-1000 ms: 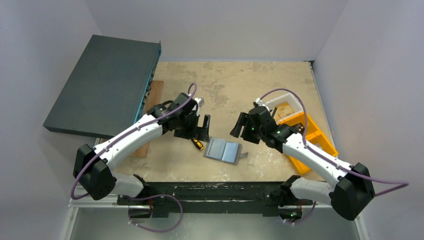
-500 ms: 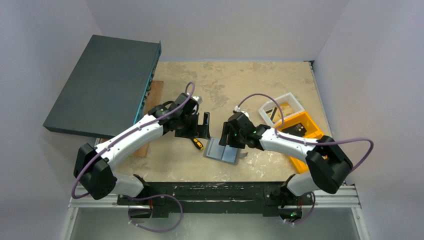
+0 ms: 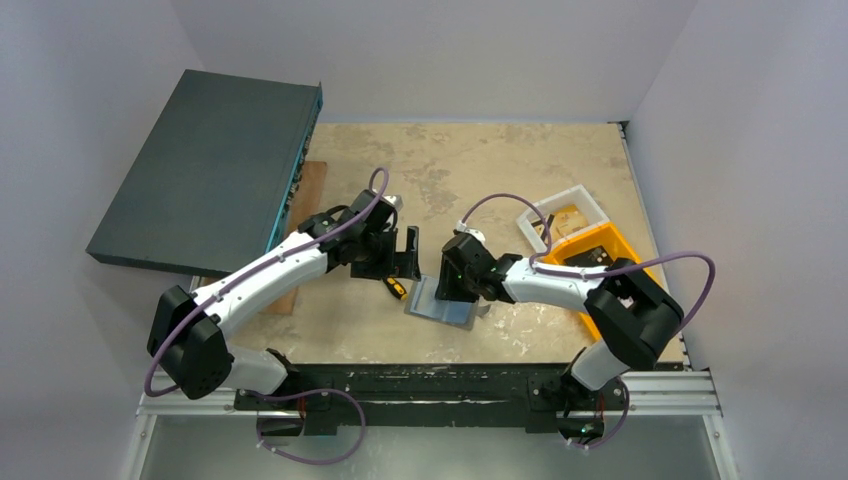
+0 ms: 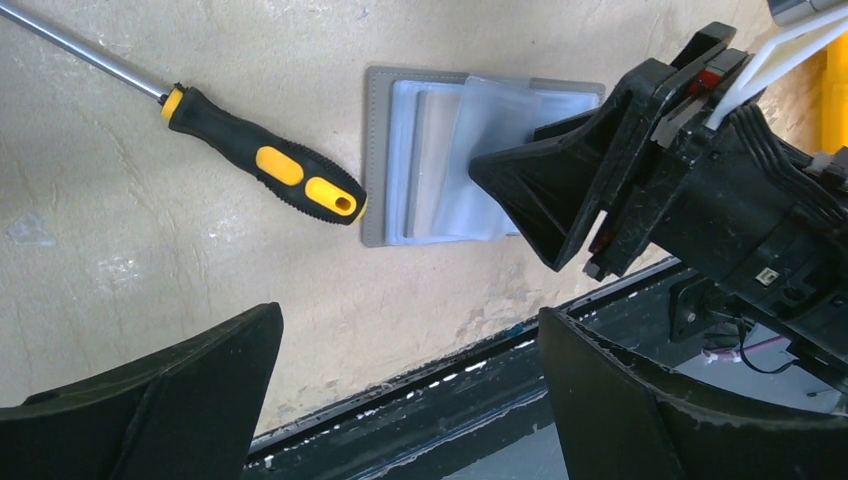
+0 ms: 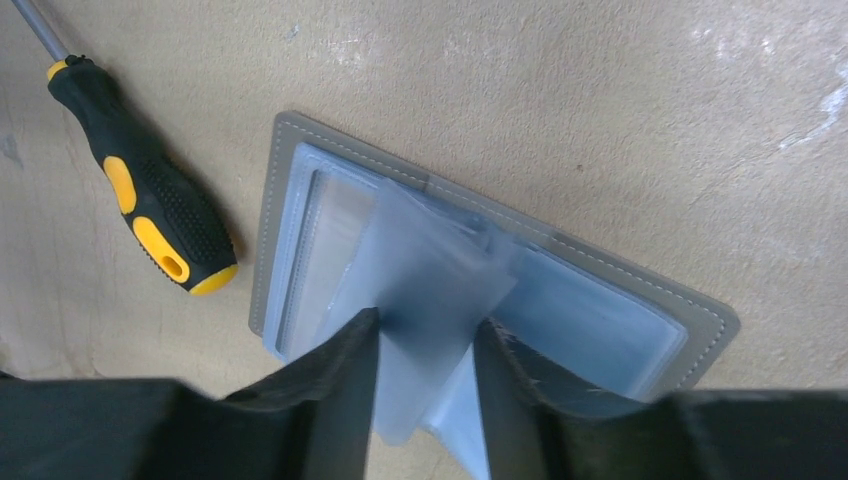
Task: Take the credit cards out of the card holder
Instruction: Remove the credit card from the card holder.
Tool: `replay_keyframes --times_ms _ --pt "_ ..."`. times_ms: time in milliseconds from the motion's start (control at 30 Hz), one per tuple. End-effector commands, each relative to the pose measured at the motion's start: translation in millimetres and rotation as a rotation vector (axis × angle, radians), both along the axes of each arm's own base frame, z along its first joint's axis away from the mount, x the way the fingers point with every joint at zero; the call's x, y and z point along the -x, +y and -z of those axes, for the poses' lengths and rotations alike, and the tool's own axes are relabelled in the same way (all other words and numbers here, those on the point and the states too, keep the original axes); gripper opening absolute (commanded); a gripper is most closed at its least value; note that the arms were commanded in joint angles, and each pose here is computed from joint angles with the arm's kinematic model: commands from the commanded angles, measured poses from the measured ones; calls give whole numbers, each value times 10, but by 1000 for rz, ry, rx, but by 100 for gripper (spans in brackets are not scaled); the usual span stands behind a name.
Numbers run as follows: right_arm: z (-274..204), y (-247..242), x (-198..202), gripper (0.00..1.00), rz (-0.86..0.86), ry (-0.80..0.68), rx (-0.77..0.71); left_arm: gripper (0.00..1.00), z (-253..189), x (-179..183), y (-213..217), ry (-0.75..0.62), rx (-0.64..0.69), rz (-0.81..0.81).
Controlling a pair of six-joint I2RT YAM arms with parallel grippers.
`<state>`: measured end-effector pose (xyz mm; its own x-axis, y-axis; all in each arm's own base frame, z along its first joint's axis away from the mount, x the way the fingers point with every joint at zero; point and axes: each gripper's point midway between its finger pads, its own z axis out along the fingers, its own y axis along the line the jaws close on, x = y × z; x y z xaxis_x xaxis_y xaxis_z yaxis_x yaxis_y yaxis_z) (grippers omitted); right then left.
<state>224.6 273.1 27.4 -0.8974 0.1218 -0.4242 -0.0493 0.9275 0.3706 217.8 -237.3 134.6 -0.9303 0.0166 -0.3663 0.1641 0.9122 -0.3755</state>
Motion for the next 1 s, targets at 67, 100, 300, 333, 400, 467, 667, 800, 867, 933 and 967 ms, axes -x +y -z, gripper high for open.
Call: replay_keyframes --times_ms 67,100,300,333,400,467,667,800,867,933,967 --pt "80 -11 52 24 11 9 -23 98 37 -21 -96 16 47 -1" --pt "83 -17 61 22 11 8 -29 96 51 -14 -106 21 50 2" --pt "70 -19 129 13 -5 -9 -83 69 168 26 -261 65 93 38" --pt "69 -14 124 12 -6 -14 -92 62 194 30 -292 74 97 44" --pt "97 -17 149 9 -13 -13 -105 53 226 41 -360 84 107 60" --pt "127 -8 169 7 -21 -10 -119 47 270 47 -423 93 106 73" --pt "234 -36 197 4 -14 4 -128 38 452 34 -577 130 90 96" --pt "284 -61 204 3 -8 10 -122 37 569 37 -615 150 69 104" --pt "295 -73 206 3 -5 12 -123 37 639 48 -619 163 59 106" --pt "311 -86 209 3 0 13 -122 36 700 60 -630 173 56 111" --pt "318 -91 213 3 0 15 -122 35 730 63 -634 180 57 112"
